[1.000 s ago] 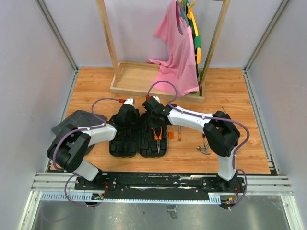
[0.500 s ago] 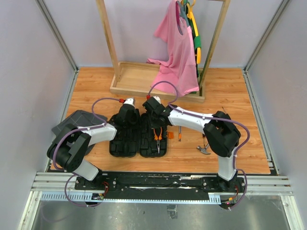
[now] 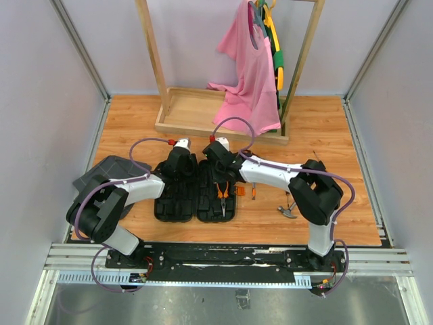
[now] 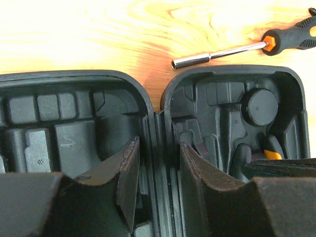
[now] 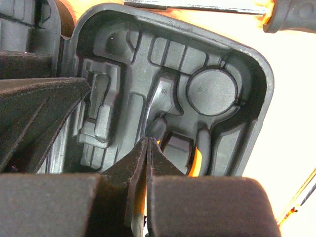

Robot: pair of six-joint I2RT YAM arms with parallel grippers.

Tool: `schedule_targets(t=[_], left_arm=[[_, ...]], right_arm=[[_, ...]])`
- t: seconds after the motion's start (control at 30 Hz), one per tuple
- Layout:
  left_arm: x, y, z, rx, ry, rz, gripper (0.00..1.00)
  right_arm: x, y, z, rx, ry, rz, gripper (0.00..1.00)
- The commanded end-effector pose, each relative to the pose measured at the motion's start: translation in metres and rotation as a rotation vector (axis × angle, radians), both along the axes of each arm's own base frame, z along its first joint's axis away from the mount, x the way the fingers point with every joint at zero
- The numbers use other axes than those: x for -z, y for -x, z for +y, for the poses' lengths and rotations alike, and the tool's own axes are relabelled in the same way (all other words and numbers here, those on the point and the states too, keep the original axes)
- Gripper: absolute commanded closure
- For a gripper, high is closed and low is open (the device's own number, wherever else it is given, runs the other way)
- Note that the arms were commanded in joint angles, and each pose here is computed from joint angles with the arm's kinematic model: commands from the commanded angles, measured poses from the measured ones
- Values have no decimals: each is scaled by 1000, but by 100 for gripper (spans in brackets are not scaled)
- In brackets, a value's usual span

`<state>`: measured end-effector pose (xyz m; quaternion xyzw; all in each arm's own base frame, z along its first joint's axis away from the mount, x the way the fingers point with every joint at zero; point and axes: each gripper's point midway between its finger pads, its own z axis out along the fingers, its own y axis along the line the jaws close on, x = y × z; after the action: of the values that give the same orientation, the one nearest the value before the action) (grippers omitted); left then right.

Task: Sort the tools into containers
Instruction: Place the pliers in the storage box.

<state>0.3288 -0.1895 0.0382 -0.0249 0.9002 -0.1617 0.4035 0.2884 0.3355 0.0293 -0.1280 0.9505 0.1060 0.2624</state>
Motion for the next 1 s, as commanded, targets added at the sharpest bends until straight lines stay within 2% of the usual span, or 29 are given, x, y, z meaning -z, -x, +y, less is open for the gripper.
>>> schedule_targets(t=[0.0, 0.27, 0.4, 0.73, 0.83, 0.97], left_arm=[[27, 15, 17, -13, -94, 85, 66], [27, 15, 17, -10, -91, 87, 66], [26, 15, 17, -10, -90, 81, 66], [27, 15, 16, -8, -86, 85, 66], [27, 15, 16, -8, -86, 85, 66], [27, 15, 16, -8, -87, 86, 66]], right_arm=[[106, 92, -109, 6, 421, 340, 99], [51, 61, -76, -11, 267, 200, 99], [57, 54, -73, -39, 325, 231, 99], [89, 76, -83, -69, 411, 353, 99], [90, 77, -81, -73, 389, 350, 99], [67, 61, -62, -91, 302, 273, 95]])
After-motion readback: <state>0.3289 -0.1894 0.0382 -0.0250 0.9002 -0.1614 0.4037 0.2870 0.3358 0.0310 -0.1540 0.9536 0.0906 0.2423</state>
